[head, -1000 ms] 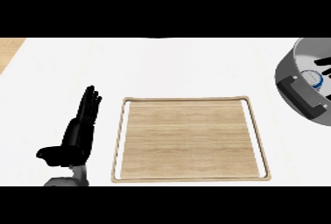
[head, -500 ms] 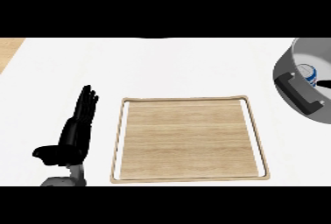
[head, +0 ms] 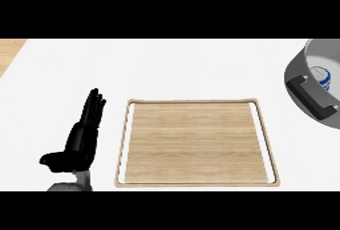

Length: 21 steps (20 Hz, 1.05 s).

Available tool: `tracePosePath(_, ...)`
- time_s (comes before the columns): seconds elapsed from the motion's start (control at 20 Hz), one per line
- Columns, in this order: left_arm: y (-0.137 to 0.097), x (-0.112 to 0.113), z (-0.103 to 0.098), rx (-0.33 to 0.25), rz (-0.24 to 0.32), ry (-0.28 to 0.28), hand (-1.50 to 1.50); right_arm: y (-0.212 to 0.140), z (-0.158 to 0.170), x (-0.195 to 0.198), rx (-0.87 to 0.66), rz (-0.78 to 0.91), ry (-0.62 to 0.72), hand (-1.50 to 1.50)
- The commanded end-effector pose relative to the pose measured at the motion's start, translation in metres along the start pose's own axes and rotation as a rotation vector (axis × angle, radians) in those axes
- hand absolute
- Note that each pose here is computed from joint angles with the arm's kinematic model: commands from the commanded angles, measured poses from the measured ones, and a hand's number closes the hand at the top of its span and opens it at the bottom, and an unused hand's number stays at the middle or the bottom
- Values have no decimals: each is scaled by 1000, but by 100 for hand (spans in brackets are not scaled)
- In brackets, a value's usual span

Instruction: Pick the can from the tray and place it in the pot

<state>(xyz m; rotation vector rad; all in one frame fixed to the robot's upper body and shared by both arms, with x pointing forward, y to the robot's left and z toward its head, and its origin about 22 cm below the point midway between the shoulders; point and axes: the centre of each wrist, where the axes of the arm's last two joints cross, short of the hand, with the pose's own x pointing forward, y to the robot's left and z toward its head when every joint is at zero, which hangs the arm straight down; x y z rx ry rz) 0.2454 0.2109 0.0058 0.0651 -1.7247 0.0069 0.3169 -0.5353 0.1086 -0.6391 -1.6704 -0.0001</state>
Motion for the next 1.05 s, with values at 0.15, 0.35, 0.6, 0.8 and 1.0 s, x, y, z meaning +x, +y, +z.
tracePosePath(0.15, -1, 0, -7, 4, -11, -13, 0, -43, 19, -5, -43, -56, -51, -150)
tracePosePath(0.35, 2, 9, -7, -1, -6, -14, 0, -57, 26, -5, -32, -21, -49, -150)
tracePosePath(0.6, -8, 7, -1, -22, 15, -20, 0, -65, 34, -9, -97, -29, -55, -150)
tracePosePath(0.8, -5, 7, -6, -4, 2, -6, 0, -76, 36, -5, -190, -79, -42, -150)
tracePosePath(1.0, -2, 4, -5, -5, 5, -10, 0, -98, 47, -3, -214, -93, -32, -150)
